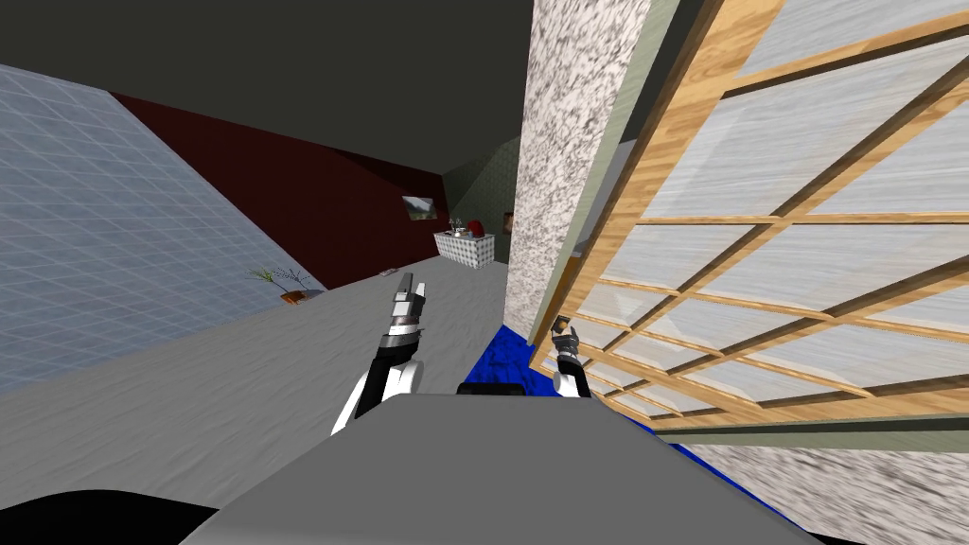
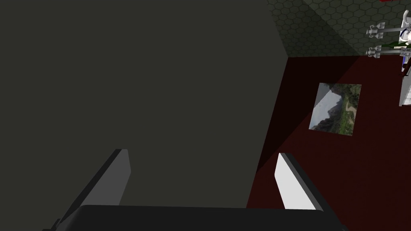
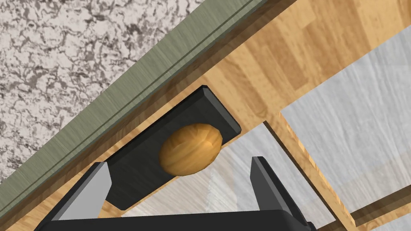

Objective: Pull the door open

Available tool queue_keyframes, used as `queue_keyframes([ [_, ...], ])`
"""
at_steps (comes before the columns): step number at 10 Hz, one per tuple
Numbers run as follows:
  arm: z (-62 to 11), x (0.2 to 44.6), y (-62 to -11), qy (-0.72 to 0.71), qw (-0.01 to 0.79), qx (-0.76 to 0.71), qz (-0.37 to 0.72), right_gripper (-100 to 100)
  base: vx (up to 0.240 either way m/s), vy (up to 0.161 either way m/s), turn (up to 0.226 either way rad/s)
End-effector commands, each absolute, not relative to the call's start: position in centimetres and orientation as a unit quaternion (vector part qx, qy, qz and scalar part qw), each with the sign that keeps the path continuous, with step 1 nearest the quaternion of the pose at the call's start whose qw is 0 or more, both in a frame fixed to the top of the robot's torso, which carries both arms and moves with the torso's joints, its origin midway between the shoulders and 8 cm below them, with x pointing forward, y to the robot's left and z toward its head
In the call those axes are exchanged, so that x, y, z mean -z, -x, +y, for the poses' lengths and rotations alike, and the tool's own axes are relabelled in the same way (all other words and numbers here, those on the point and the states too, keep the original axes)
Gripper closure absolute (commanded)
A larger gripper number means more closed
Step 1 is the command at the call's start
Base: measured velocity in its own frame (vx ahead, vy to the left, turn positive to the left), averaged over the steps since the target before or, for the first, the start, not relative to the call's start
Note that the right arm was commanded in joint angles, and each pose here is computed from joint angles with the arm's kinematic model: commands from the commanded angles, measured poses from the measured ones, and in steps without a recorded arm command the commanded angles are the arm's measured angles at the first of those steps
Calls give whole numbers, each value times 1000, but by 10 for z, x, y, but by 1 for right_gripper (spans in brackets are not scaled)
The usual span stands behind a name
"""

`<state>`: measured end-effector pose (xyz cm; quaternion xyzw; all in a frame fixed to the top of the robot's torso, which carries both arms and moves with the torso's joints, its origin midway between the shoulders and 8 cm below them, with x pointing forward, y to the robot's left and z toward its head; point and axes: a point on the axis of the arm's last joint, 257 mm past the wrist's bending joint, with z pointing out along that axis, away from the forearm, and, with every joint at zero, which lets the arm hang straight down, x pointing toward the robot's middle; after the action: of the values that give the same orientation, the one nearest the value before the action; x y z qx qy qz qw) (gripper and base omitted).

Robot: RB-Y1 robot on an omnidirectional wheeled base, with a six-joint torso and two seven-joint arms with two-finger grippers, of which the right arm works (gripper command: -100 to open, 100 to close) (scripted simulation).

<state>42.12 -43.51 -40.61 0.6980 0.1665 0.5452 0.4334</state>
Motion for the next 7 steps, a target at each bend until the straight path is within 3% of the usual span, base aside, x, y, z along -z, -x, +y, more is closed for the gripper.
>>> queue_keyframes([
  [1, -433, 405, -421, -702, 418, -559, 140, -100, -44, -12, 71],
  [7, -426, 403, -419, -709, 365, -600, 55, -100, -62, -20, 63],
])
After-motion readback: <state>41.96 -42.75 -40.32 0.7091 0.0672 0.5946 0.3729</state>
